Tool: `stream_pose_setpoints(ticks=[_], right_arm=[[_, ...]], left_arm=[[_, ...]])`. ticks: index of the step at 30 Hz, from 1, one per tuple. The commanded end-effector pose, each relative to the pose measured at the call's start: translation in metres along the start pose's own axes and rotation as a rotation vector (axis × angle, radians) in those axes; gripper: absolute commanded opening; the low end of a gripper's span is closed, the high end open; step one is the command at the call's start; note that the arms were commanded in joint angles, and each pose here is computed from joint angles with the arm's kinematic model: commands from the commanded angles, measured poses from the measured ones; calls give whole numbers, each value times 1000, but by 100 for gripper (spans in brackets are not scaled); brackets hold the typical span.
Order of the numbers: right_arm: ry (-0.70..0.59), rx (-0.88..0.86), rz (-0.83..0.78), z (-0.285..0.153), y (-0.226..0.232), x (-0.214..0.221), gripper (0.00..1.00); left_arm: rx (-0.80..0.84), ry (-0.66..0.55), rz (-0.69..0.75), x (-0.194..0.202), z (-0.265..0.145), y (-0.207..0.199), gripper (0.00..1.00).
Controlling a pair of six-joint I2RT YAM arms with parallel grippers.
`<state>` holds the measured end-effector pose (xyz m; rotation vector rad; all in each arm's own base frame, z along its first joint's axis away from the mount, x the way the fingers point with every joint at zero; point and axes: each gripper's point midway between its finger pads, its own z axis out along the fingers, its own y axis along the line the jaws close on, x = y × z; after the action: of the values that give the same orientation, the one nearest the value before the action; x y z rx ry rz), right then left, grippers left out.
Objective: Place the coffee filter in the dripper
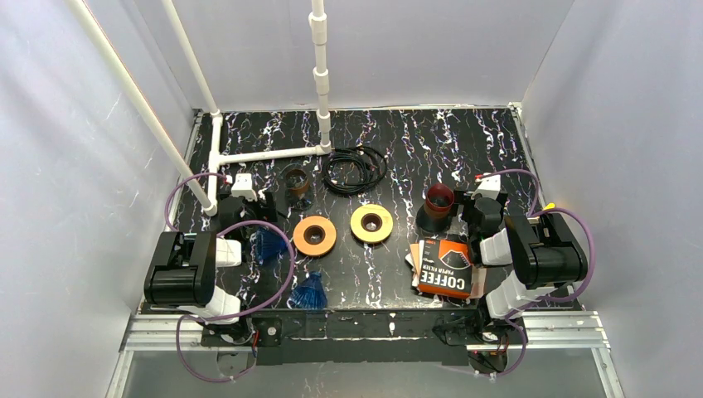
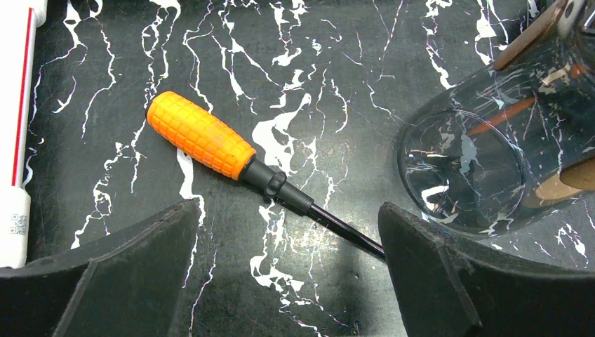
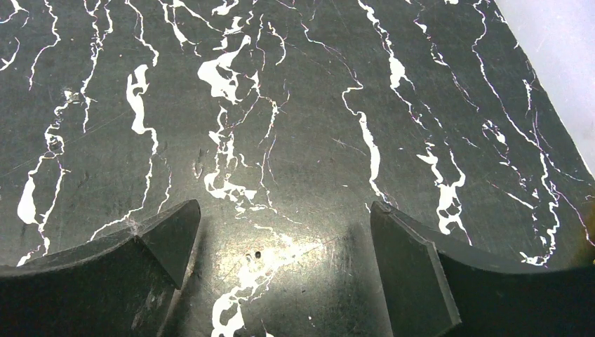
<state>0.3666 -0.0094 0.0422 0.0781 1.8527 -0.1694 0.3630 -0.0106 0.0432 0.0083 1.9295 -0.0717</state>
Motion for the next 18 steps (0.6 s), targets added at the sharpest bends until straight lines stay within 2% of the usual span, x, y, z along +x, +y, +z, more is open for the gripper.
stream_pose_setpoints(ticks=[1, 13, 16, 18], right_arm=[[-62, 4, 9, 5, -1, -18, 100], [-52, -61, -23, 7, 10, -17, 100], [-72, -54, -18, 8, 9, -26, 100], [-38, -35, -17, 11, 7, -39, 100]], left_arm=[[5, -36, 15, -14, 2, -1, 99], [-14, -37, 8, -14, 2, 2, 99], [-154, -77, -46, -32, -10, 24, 99], [-285, -83, -101, -47, -27, 44, 99]])
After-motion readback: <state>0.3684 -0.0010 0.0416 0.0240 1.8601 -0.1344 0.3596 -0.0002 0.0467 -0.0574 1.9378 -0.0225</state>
